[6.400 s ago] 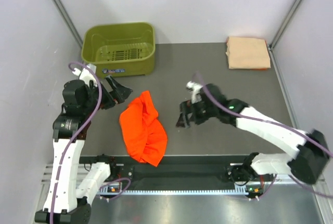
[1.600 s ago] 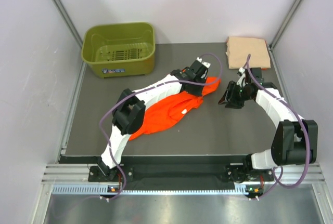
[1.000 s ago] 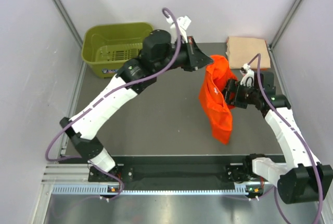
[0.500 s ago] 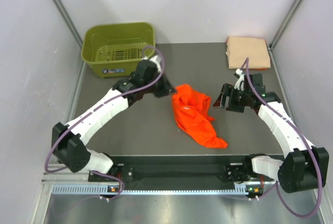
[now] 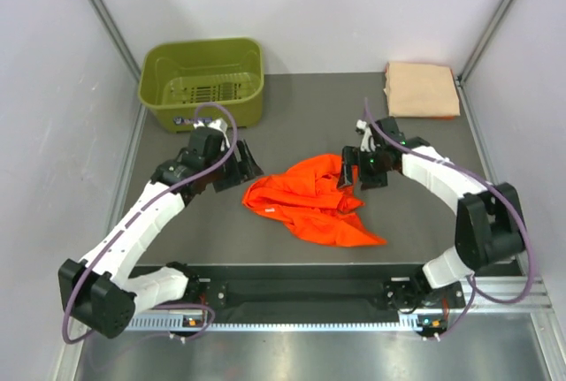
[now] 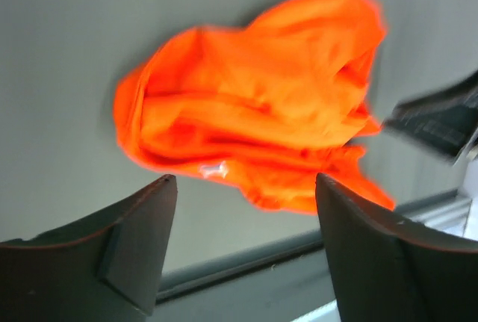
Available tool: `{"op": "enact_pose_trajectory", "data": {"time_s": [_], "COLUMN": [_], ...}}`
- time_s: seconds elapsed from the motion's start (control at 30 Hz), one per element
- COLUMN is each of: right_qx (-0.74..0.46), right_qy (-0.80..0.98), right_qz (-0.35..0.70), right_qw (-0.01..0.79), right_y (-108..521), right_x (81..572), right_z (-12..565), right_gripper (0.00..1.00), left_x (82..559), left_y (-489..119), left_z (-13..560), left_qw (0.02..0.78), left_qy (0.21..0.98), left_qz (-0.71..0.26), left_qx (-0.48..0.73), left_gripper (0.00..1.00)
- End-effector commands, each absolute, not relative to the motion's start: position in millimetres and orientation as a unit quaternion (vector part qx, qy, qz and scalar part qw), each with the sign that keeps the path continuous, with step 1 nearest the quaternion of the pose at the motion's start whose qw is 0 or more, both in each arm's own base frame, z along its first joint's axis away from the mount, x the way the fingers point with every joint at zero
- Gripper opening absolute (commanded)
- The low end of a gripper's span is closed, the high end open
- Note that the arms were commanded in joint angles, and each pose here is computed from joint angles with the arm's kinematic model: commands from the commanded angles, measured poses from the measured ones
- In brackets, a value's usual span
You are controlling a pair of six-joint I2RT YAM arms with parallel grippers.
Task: Fold and stack the t-shirts
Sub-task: Move the tshirt to the center of the board, then flatten the tshirt out
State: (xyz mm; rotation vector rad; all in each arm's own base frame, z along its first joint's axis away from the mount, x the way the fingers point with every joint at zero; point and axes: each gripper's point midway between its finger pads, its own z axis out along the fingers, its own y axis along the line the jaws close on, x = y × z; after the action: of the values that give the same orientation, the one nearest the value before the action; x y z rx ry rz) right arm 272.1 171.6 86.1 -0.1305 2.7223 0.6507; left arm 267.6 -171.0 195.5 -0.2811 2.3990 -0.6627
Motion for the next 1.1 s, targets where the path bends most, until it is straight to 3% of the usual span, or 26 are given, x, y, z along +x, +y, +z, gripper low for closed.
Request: {"op": "enact_pose_trajectory", "data": {"time_s": [0.0,0.23,0.4,0.57,0.73,0.83,0.97,1.0,1.07], "right_qx": [-0.124,-0.17,-0.167,-0.159,-0.156,-0.156,-0.154,-0.153,-0.148], "right_qy": [0.947,0.948,0.955,0.961,0.96,0.959,0.955,0.955,0.955], "right_qz": [0.219,0.21,0.201,0.179,0.191,0.191,0.19,0.188,0.183], "right_qw": [0.199,0.166,0.141,0.138,0.134,0.14,0.167,0.171,0.181], "right_y": [198.1,228.5,229.5,216.8,219.5,218.9,215.2,213.3,208.5], "right_x": [300.0,286.9,268.8,260.2,255.9,256.2,258.0,258.3,258.1], "right_z": [100.1,82.9,62.9,47.2,44.6,48.5,64.0,65.3,71.0], "right_gripper": [0.82,0.78,0.73,0.71,0.58,0.46,0.25,0.11,0.02], "left_x": [246.4,224.2,229.6,228.1,213.8,218.0,218.1,216.2,216.7], "left_y": [-177.1,-195.3,-218.3,-264.3,-305.6,-302.1,-302.7,-300.4,-294.2], "left_z": [168.1,122.9,101.5,88.5,82.6,78.0,86.0,90.2,94.1], "left_qw": [0.259,0.141,0.111,0.08,0.057,0.07,0.082,0.088,0.101], "left_qy": [0.921,0.94,0.936,0.949,0.955,0.955,0.949,0.947,0.947], "left_qz": [-0.268,-0.276,-0.282,-0.271,-0.266,-0.26,-0.277,-0.28,-0.274], "left_qx": [-0.112,-0.142,-0.178,-0.139,-0.114,-0.125,-0.131,-0.131,-0.133], "left_gripper": [0.83,0.85,0.86,0.86,0.84,0.75,0.46,0.3,0.2]}}
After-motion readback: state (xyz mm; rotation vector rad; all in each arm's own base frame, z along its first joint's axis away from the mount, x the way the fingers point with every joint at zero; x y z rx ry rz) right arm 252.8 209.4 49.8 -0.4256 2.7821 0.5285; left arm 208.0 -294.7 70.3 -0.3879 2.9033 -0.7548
